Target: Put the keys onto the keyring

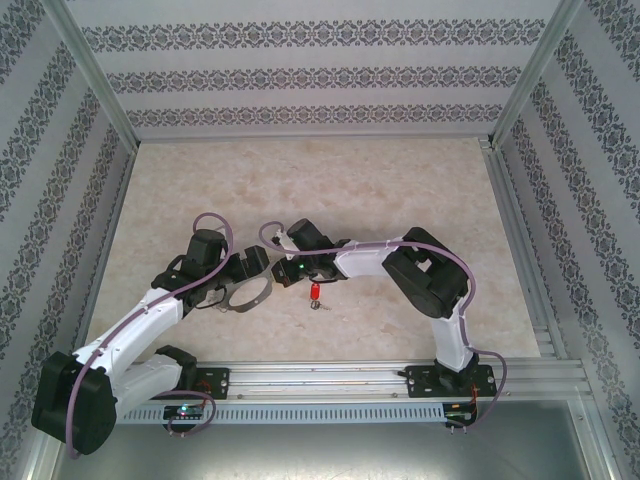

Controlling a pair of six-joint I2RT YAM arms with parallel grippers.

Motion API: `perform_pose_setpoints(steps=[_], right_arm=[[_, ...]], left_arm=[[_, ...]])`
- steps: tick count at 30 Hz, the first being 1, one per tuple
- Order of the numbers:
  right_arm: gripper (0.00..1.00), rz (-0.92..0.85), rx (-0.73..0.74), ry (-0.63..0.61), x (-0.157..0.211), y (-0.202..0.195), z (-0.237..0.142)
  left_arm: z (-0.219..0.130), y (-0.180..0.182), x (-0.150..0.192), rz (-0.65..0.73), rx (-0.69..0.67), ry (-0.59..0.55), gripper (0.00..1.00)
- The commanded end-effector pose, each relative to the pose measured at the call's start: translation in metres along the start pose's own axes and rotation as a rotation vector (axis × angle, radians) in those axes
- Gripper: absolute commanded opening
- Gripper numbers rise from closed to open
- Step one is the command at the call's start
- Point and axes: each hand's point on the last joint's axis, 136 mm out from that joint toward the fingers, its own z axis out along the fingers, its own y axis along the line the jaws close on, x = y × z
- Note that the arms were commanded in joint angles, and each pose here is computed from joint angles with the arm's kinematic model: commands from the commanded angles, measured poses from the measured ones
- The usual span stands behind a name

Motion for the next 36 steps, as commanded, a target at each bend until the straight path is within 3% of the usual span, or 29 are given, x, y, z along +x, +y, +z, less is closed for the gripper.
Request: perform_pose_setpoints(steps=[1, 12, 17, 19, 28, 36], right_arm=[[0.0, -0.048, -0.011, -0.018, -0.009, 0.009, -0.014], [0.0, -0.241, -0.18, -0.175, -0.045, 0.045, -0.068], [0.0, -0.289, -0.257, -0.229, -0.055, 0.053, -0.087], [0.0, -0.285, -0.252, -0.233, -0.057, 0.05, -0.088], [0.0, -0.15, -0.109, -0.157, -0.04, -0.001, -0.048], [0.0, -0.056, -0.005, -0.111, -0.022, -0.035, -0.029]], left_arm=[[-0.003, -0.015, -0.012, 0.008, 0.041, -0.034, 1.0], [-0.01, -0.036, -0.023, 0.045, 0.117, -0.051, 0.98], [-0.019, -0.059, -0.031, 0.085, 0.223, -0.081, 0.72], [-0.021, -0.064, -0.032, 0.095, 0.248, -0.088, 0.66], [-0.012, -0.049, -0.025, 0.084, 0.177, -0.057, 0.77], [-0.006, -0.043, -0.022, 0.082, 0.161, -0.042, 0.79]])
